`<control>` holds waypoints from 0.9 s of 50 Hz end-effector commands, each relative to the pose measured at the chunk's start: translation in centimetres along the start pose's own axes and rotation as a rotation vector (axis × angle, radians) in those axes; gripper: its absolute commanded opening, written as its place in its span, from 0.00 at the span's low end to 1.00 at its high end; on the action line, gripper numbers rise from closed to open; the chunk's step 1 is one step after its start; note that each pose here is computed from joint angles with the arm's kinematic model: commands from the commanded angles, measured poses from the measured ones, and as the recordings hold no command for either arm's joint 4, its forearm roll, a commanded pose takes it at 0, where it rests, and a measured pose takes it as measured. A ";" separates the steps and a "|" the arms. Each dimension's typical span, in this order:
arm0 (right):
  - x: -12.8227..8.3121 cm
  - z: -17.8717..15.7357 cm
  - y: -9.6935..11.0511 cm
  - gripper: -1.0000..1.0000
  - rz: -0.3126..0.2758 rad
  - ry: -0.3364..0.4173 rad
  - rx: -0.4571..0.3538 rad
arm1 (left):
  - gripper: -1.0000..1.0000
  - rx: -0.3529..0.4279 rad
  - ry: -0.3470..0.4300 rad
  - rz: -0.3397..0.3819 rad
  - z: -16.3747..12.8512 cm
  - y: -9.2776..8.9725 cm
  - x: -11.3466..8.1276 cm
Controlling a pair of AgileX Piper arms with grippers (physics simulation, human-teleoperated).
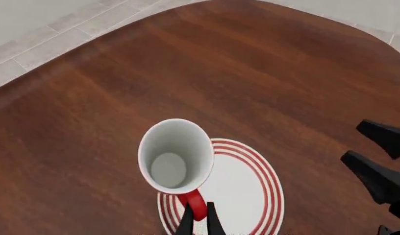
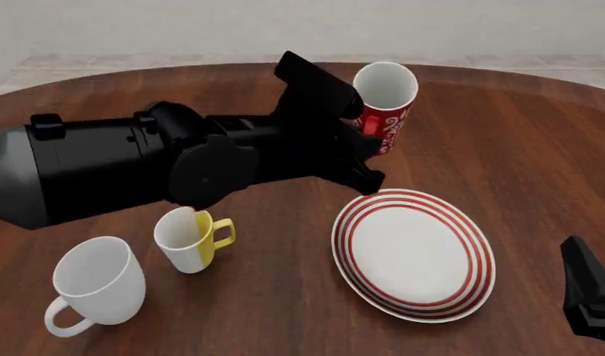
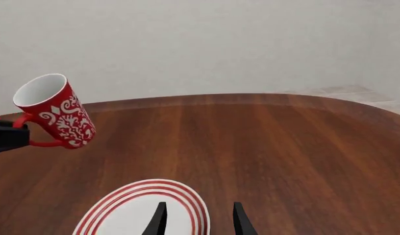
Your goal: Pick up the red mug and put it on the plate
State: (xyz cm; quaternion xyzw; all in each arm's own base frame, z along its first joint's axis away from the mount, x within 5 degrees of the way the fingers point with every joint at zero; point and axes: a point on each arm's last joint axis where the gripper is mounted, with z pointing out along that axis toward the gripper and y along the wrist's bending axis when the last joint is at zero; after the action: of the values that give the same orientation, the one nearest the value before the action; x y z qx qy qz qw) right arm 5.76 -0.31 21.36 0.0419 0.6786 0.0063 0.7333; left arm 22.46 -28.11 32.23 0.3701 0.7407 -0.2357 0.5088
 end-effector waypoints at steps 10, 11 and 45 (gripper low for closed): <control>0.0 0.0 0.0 1.00 0.003 -0.002 0.001 | 0.00 0.078 0.018 -0.006 0.1 -3.0 0.8; 0.0 0.0 0.0 1.00 0.003 -0.002 0.001 | 0.00 0.077 0.020 -0.005 0.1 -3.0 0.8; 0.0 -0.1 0.0 1.00 0.008 -0.008 0.004 | 0.00 0.133 0.074 -0.014 1.9 -5.5 3.9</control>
State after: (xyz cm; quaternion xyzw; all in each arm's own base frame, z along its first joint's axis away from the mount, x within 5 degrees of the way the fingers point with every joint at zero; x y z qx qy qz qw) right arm 5.67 -0.32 21.39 0.0452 0.6756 0.0072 0.7359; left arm 18.96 -31.14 28.45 0.3982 0.7471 -0.2712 0.4580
